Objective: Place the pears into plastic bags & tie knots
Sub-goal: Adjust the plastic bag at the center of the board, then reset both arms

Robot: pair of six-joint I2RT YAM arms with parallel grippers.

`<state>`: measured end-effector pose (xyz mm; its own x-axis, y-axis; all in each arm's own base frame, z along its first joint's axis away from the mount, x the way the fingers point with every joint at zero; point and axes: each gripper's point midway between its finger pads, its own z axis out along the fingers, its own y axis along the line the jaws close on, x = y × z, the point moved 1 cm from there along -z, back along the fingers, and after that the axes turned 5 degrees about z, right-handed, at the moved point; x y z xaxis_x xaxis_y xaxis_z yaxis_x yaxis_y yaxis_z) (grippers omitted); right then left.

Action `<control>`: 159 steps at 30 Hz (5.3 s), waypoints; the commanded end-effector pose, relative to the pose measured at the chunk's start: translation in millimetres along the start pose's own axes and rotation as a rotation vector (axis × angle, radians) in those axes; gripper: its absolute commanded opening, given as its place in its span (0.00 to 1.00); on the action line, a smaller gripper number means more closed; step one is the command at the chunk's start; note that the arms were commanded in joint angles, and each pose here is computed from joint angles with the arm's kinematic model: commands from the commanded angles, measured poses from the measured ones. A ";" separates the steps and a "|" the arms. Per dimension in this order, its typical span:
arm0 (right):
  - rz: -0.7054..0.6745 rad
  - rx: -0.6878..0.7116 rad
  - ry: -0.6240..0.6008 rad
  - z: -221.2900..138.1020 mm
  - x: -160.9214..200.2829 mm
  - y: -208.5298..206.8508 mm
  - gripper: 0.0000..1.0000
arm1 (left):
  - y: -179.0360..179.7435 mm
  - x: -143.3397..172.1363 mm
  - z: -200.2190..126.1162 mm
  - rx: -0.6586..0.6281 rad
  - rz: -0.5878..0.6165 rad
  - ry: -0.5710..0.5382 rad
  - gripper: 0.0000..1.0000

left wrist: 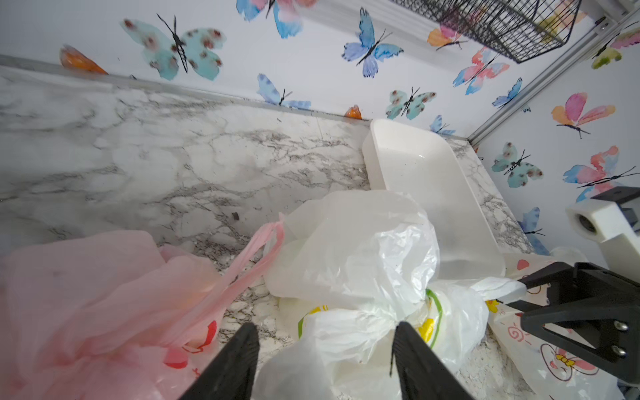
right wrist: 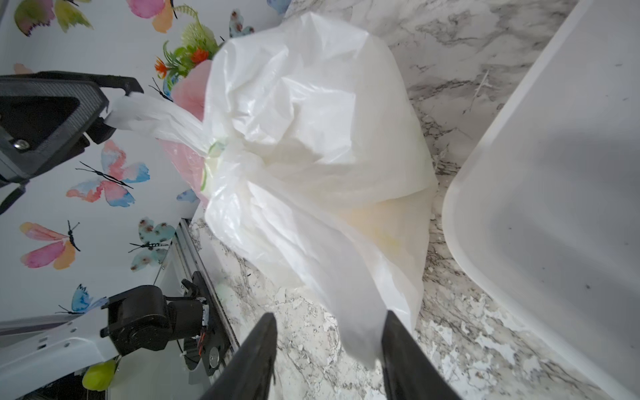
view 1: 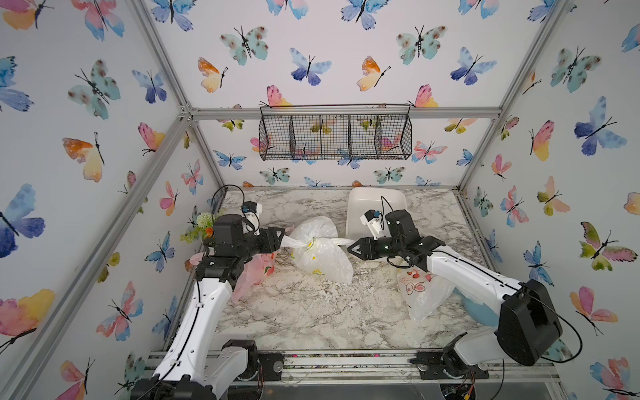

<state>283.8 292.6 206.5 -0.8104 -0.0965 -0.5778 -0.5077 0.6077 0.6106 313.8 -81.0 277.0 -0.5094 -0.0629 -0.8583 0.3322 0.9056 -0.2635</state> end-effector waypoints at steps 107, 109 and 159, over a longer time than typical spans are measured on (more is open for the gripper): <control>-0.223 1.045 -0.836 -148.7 21.6 -261.2 0.98 | 142.0 106.3 41.8 -0.648 0.130 -0.424 0.98; -0.223 1.045 -0.836 -148.7 21.6 -261.1 0.98 | 142.2 106.6 41.9 -0.649 0.130 -0.423 0.98; -0.223 1.046 -0.837 -149.1 21.5 -261.1 0.98 | 141.8 106.6 42.0 -0.649 0.132 -0.422 0.98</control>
<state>352.5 14.1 113.7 -0.1357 -0.0084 -0.9907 0.1577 0.9870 -0.0300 339.8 25.0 128.2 -0.1203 0.0186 -0.9926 -0.2413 0.9693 0.0474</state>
